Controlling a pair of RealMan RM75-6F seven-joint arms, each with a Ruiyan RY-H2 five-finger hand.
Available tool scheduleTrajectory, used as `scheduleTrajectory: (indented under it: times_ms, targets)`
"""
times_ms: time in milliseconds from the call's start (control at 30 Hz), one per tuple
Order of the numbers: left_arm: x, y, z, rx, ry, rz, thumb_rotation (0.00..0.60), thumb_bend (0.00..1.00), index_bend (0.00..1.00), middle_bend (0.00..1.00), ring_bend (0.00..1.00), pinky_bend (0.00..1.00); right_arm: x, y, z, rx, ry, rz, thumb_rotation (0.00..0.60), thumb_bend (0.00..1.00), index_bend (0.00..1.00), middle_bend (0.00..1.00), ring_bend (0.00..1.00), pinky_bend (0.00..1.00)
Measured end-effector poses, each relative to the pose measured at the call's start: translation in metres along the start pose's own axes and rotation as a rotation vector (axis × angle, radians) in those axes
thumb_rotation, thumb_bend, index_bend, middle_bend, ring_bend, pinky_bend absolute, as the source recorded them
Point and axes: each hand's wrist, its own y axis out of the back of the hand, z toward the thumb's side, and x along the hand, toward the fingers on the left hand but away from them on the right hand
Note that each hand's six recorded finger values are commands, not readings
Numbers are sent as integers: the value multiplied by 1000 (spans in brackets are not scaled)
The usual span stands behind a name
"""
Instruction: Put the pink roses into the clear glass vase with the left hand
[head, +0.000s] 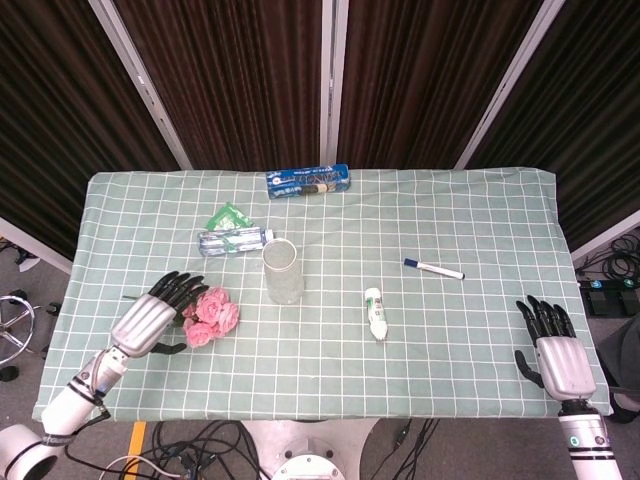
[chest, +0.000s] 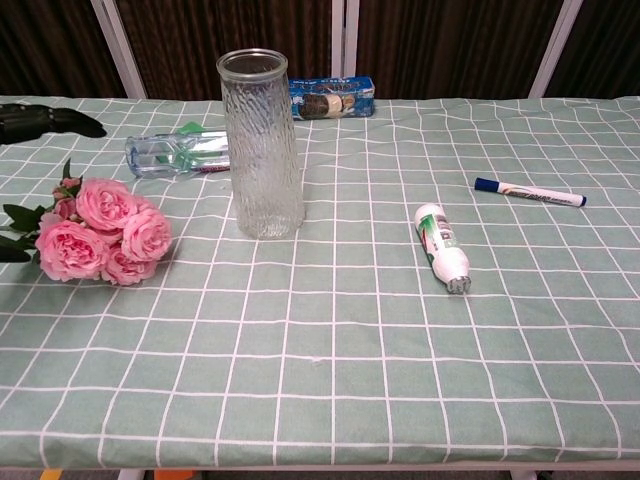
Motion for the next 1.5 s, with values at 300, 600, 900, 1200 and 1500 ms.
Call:
scheduleTrajectory:
  times_ms: [300,600,900,1200,1500]
  targets:
    - [24,-12,8,-46,-17,-63,600,60,74,41,0,60,-1,-2,-1,-14,-2,9,600,326,0,0,0,0]
    - [32,-26,-8,-67,33,-133,600,60,74,53,0,61,-1,-3,-9,-24,-19,17,600,327,0,0,0,0]
    - [37,-30,-1,-40,-1,-153,600,61,74,109,0,60,-2,-5,-6,-26,-15,23,600,327,0,0,0,0]
    - [47,-40,0,-16,-10,-193,600,63,74,120,0,57,-1,-3,-7,-27,-24,20,600,327,0,0,0,0]
    - [52,-45,-1,-5,-7,-208,600,94,74,184,0,57,-2,-5,-8,-31,-26,30,600,327,0,0,0,0]
